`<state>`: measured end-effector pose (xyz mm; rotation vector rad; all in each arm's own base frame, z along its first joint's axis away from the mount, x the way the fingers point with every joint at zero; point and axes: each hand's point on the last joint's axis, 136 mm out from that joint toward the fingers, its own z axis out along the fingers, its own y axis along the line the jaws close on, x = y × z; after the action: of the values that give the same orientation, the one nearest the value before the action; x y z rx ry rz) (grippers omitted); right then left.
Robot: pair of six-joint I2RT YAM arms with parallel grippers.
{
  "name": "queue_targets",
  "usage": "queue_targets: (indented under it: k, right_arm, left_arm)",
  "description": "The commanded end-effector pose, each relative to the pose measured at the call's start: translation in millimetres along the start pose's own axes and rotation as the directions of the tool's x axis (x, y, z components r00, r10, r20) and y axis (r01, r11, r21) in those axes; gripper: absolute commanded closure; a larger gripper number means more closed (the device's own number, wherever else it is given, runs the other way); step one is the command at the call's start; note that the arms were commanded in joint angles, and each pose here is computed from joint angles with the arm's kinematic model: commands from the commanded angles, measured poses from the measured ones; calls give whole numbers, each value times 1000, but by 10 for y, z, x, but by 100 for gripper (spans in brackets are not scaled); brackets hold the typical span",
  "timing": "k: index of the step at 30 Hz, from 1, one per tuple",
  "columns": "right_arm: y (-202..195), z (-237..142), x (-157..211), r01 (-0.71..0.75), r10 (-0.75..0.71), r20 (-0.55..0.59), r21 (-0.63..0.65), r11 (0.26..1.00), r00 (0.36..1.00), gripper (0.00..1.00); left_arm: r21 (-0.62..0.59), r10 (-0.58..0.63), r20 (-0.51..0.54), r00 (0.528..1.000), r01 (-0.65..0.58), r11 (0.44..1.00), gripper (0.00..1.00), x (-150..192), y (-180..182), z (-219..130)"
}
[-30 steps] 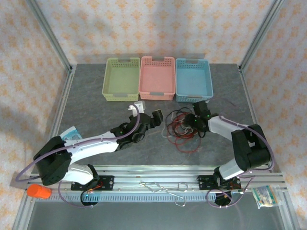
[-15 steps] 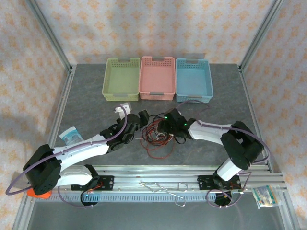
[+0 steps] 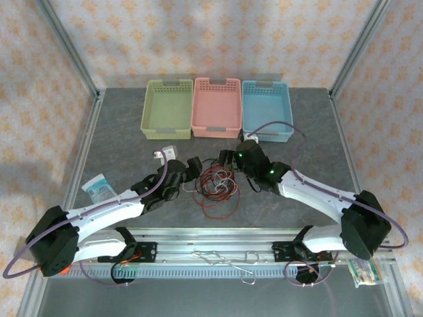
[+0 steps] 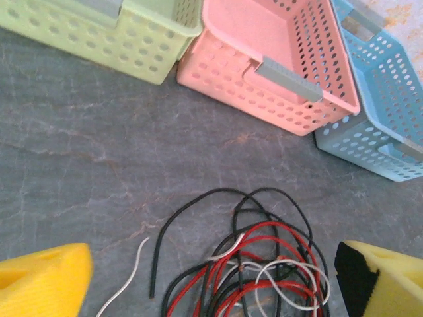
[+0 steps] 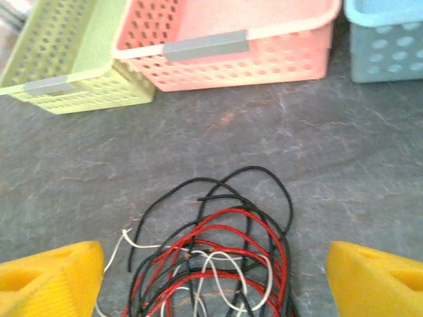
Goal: Untangle the cables
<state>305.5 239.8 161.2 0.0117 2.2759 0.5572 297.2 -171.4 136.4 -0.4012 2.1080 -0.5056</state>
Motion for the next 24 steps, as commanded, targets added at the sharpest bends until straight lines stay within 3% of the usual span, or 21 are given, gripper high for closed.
queue_targets:
  k: [1,6,12,16,24]
  right_arm:
    - [198,55,13,89,-90,-10,-72,993,996,16]
    - [460,306,126,112,-117,-52,-93,989,992,32]
    - [751,631,302,149,-160,-98,-105,983,982,35]
    - [680,867,393,137,-139,-140,-25,990,980,40]
    - [665,1119,528,112,-108,-187,14,994,976,49]
  left_arm:
    - [76,-93,-39,995,96,993,5,60,53,-28]
    - [127,-223,-24,975,224,966,6,-21,269,-71]
    - [166,-310,-23,951,309,936,1,-55,466,-86]
    - [178,-350,-50,935,353,918,1,-5,551,-91]
    - [175,-352,-69,933,359,917,1,31,593,-70]
